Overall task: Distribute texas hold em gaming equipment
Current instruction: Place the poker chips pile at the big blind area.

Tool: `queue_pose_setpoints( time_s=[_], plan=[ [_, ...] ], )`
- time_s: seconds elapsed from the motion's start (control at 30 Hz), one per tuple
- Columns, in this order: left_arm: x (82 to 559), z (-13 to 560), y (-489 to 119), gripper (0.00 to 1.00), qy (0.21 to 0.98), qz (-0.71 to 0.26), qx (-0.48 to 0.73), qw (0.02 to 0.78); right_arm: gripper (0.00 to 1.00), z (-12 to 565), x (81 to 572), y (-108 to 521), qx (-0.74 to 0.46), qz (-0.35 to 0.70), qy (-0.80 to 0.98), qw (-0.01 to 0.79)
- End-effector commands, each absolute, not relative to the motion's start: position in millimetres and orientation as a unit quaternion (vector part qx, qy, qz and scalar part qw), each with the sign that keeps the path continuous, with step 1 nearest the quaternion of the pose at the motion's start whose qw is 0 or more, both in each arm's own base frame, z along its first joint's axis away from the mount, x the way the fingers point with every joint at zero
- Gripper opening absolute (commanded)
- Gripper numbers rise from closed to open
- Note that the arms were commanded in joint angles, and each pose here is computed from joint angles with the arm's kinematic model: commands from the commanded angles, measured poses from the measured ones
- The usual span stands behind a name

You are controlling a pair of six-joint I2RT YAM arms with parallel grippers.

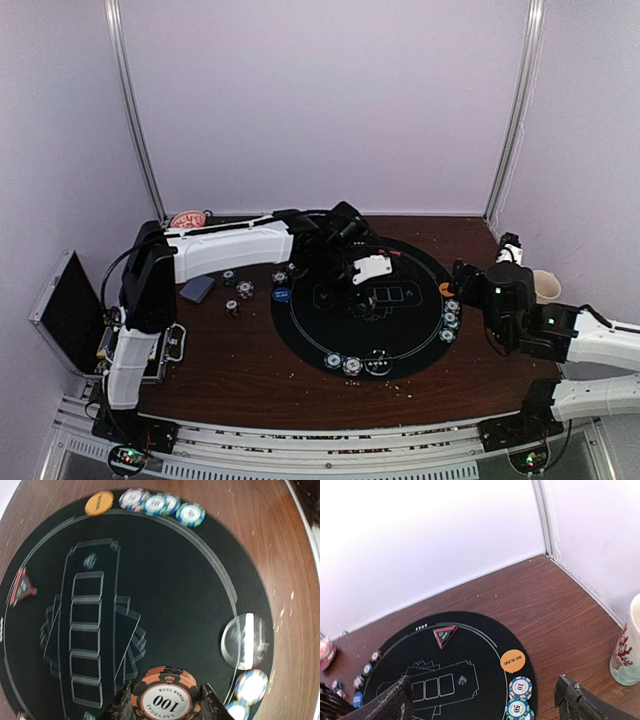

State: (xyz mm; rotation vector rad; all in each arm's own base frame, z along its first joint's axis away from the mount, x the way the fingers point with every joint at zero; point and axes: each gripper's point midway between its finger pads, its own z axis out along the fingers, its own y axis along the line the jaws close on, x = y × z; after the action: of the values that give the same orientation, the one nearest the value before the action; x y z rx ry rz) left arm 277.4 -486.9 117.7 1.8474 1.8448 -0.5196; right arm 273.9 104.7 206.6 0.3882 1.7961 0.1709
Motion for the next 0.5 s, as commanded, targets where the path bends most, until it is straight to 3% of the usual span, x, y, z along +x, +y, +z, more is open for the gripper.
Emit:
queue_pose_setpoints(
  time_s=[0.0, 0.47],
  plan=[
    [270.5, 135.2, -536.9, 0.24, 0.667, -0.231, 0.653, 0.275, 1.0, 222.9, 257.9, 65.6, 0.238, 0.065, 0.731, 0.636],
    [236.0, 97.9, -618.1, 0.24, 0.642, -0.258, 0.659, 0.296, 1.0, 234.9, 251.5, 67.7, 0.238, 0.116, 0.721, 0.64]
  ],
)
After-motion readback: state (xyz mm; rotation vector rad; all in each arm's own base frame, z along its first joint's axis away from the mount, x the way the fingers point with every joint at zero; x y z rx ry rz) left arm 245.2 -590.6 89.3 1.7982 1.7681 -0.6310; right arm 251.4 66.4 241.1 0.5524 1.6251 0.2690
